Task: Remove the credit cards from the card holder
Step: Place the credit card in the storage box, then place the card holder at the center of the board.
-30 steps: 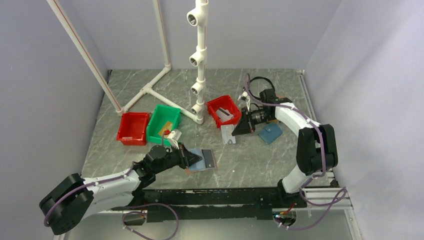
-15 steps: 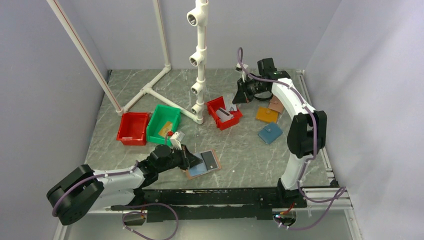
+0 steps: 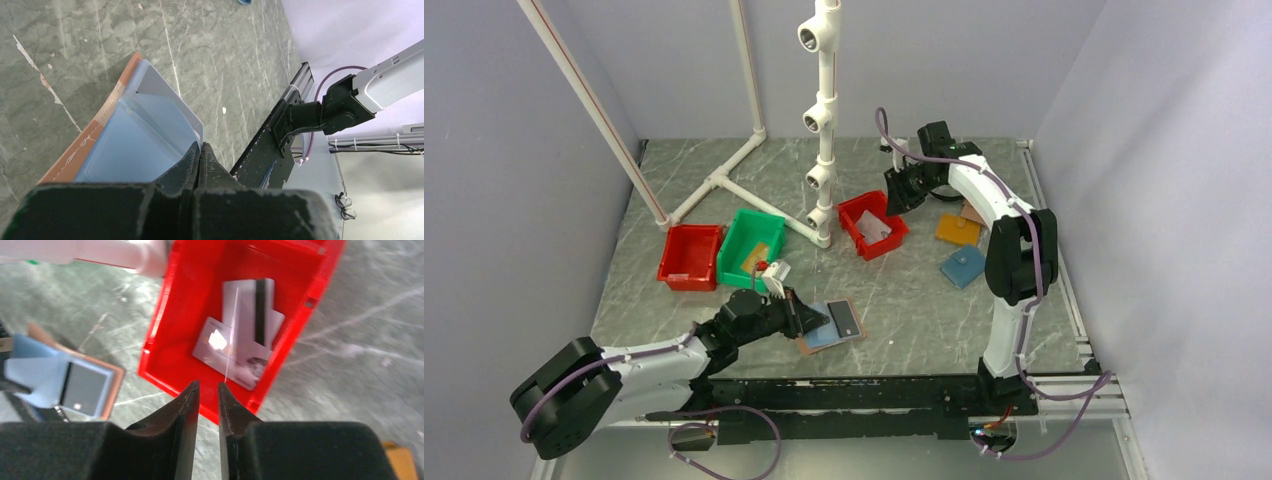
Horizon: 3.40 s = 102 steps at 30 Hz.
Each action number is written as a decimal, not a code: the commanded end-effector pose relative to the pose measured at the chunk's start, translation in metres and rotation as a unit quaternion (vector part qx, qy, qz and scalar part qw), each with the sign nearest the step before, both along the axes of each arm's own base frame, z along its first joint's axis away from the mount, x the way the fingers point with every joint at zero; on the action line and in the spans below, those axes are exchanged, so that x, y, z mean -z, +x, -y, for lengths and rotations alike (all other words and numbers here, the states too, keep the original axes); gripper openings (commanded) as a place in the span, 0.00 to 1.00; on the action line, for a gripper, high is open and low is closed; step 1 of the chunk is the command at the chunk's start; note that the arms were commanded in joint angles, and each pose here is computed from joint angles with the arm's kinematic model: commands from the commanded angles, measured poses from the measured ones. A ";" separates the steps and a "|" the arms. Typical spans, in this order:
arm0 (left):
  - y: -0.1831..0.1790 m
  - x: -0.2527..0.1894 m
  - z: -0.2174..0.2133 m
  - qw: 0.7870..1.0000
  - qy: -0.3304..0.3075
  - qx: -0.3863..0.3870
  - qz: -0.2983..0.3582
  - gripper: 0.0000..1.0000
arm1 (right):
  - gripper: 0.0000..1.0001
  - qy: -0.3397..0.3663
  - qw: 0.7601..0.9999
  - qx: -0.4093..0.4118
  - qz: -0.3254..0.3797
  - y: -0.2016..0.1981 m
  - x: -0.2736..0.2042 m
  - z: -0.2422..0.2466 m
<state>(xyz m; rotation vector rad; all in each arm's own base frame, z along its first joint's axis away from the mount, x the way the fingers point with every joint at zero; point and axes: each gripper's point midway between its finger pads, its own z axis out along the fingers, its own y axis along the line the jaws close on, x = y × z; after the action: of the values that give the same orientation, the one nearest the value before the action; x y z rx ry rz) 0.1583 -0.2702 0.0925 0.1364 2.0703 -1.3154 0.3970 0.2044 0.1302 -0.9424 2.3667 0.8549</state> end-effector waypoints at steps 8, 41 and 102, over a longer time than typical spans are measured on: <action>0.005 -0.023 0.002 0.999 -0.027 -0.007 0.018 0.00 | 0.29 -0.025 0.991 0.072 0.108 0.008 -0.052 0.033; 0.028 -0.052 0.032 0.998 -0.067 -0.009 -0.010 0.00 | 0.56 0.210 0.936 -0.098 0.265 -0.140 -0.110 0.021; 0.036 -0.001 -0.007 0.981 0.186 -0.050 -0.036 0.47 | 0.55 0.145 0.955 -0.121 0.229 -0.127 -0.057 0.031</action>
<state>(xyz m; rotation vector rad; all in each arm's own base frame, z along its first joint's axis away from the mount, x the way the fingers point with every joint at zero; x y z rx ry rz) 0.1843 -0.2764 0.0686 0.1254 2.4070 -0.9712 0.2678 0.1720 0.1794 -1.1223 1.7606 0.9381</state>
